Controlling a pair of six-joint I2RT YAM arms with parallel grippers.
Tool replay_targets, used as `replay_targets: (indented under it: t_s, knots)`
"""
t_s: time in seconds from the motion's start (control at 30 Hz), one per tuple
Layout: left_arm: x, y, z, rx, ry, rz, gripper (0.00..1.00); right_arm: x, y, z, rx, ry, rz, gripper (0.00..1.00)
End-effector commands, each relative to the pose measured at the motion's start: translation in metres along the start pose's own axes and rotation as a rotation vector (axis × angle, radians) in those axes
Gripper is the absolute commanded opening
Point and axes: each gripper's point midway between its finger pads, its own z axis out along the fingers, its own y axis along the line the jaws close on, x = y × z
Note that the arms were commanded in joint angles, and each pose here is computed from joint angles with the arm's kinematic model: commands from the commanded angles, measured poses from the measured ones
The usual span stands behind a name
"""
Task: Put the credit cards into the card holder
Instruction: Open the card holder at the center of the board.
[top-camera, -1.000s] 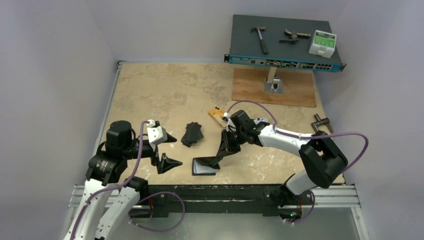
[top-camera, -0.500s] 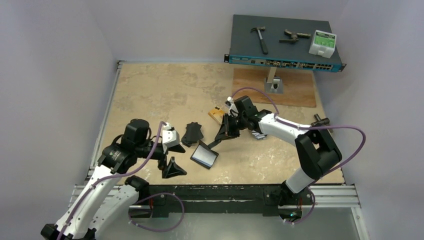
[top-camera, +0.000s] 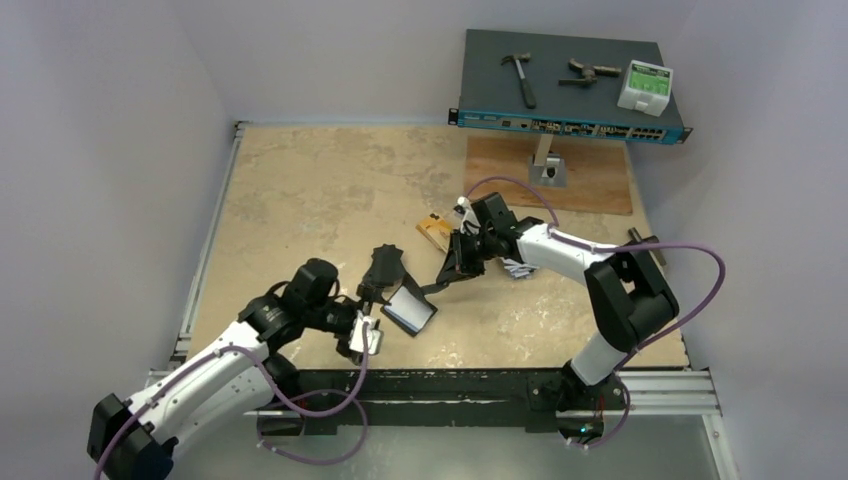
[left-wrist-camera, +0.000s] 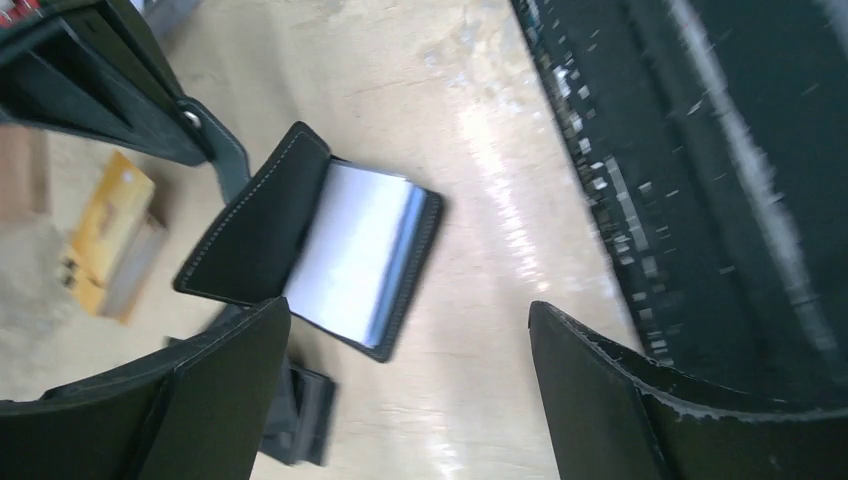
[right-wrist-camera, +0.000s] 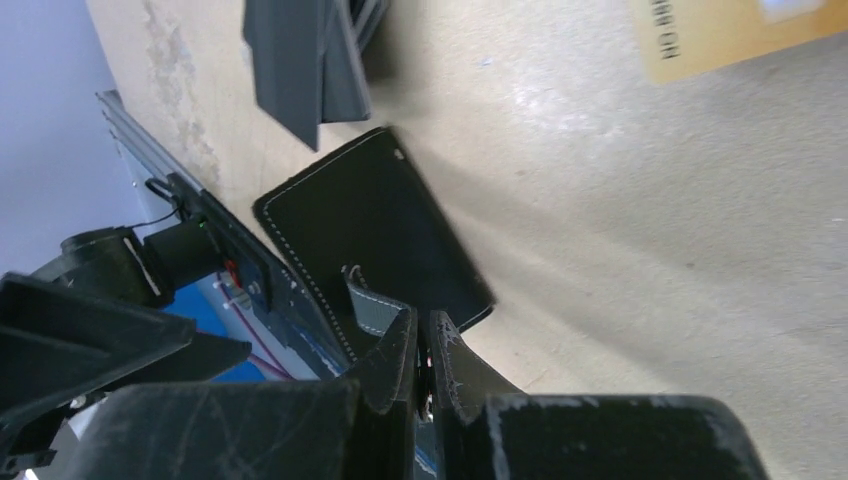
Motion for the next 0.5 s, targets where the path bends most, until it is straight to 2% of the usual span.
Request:
replay_targets:
  t_s: [0.0, 0.23, 0.47]
  knots:
    - [-0.007, 0.05, 0.013, -0.071, -0.002, 0.477, 0.89, -0.008, -0.015, 0.002, 0.02, -0.011, -0.001, 0.0]
    - [-0.007, 0.076, 0.031, -0.149, -0.034, 0.509, 0.87, -0.013, -0.029, -0.001, 0.094, -0.044, -0.001, 0.0]
    - [-0.019, 0.078, 0.024, -0.203, -0.078, 0.447, 0.91, -0.012, -0.072, -0.004, 0.293, -0.099, 0.01, 0.0]
